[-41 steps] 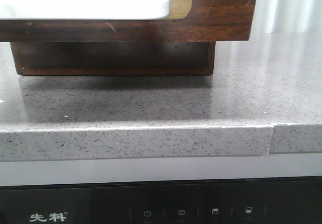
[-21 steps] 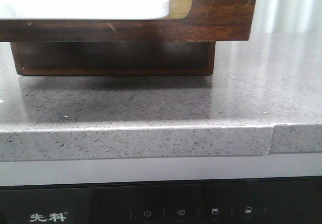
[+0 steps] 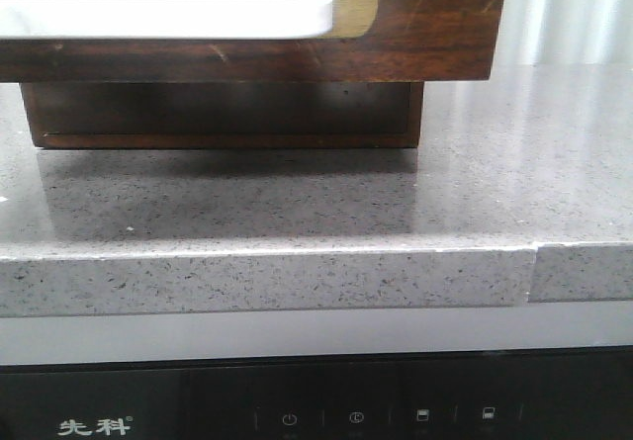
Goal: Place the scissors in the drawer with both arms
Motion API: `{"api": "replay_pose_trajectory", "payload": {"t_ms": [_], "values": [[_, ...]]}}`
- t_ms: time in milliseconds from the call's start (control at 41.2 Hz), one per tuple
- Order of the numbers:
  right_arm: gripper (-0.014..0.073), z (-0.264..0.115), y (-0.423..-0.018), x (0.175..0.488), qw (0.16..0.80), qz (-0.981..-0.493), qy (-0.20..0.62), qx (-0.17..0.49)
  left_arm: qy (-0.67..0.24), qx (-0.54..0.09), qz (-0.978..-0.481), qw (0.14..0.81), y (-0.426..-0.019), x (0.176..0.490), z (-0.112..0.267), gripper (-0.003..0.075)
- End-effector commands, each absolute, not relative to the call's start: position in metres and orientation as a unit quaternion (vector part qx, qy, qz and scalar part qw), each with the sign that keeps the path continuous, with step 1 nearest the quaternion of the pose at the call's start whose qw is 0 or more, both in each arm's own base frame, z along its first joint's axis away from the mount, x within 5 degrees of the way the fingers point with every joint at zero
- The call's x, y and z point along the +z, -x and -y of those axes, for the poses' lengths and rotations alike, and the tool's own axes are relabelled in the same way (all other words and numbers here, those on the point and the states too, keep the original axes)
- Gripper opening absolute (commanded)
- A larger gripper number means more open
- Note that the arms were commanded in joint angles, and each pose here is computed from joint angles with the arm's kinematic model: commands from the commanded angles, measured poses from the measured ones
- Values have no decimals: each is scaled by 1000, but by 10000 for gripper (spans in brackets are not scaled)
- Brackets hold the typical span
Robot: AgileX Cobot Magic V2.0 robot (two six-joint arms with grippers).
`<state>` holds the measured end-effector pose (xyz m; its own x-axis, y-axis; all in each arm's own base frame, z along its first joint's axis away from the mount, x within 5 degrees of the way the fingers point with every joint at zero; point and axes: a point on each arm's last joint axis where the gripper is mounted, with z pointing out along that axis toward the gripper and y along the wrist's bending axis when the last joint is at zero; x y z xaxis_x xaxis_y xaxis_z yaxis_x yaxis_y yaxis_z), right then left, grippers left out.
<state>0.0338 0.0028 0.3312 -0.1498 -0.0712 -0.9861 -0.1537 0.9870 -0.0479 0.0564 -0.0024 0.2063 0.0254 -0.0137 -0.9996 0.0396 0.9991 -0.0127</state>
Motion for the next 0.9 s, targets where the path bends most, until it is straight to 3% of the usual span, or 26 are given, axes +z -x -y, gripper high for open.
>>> {"api": "replay_pose_trajectory", "payload": {"t_ms": [0, 267, 437, 874], "values": [[-68, -1, -39, 314, 702, -710, 51, 1, -3, -21, -671, 741, -56, 207, 2, -20], [-68, 0, -51, 235, 725, -688, 29, -25, -3, -21, -671, 741, -56, 207, 2, -20], [-68, -1, -55, 208, 751, -659, 32, -20, -3, -21, -671, 741, -56, 207, 2, -20], [-68, -1, -55, 211, 755, -655, 15, -1, -3, -21, -671, 741, -56, 207, 2, -20]]}}
